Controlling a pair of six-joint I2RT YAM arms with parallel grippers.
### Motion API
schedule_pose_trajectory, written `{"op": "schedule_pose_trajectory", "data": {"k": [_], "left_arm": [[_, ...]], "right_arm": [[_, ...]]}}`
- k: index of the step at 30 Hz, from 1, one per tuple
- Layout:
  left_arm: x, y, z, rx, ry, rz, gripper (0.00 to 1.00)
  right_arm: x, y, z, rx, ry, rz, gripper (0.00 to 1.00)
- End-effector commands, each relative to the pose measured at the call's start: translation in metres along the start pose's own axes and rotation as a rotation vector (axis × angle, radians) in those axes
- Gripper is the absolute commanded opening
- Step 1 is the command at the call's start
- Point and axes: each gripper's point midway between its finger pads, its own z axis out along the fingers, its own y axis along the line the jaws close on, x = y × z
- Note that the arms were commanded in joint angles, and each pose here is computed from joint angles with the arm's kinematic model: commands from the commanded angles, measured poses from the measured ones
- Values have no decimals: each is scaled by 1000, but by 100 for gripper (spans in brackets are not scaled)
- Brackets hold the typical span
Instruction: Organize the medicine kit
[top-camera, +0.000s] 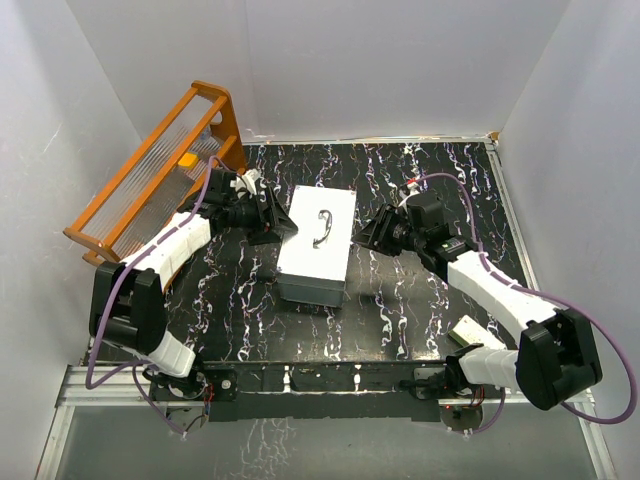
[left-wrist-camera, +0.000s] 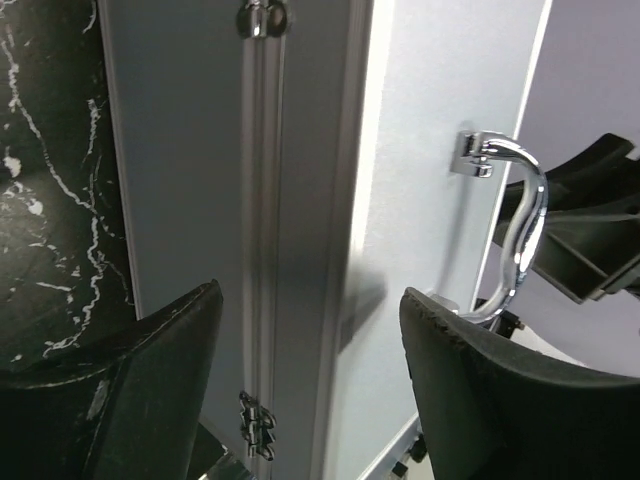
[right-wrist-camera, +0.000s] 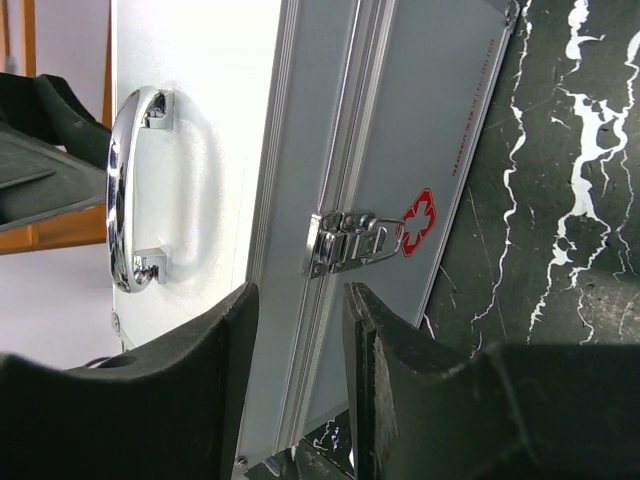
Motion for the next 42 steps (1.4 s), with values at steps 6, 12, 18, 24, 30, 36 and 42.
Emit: {"op": "schedule_pose_trajectory", "data": {"k": [6, 12, 18, 24, 30, 36, 42], "left_arm": [[3, 3, -6, -35, 13, 70, 67], [3, -2, -7, -12, 12, 86, 71], [5, -4, -3, 13, 42, 69, 74], [5, -2, -2, 2, 45, 64, 74], [4, 2, 1, -8, 45, 41, 63], [6, 8, 3, -31, 53, 46, 61], [12, 27, 5, -110, 80, 37, 57]], "right_arm": [[-14, 2, 3, -10, -77, -39, 37], [-21, -19, -10, 34, -195, 84, 39], [-16, -38, -3, 42, -192, -194, 36], [-14, -46, 1, 53, -267, -468, 37], [-4, -30, 6, 48, -388, -705, 37], [-2, -18, 12, -33, -445, -817, 37], [5, -15, 20, -85, -448, -914, 37]]}}
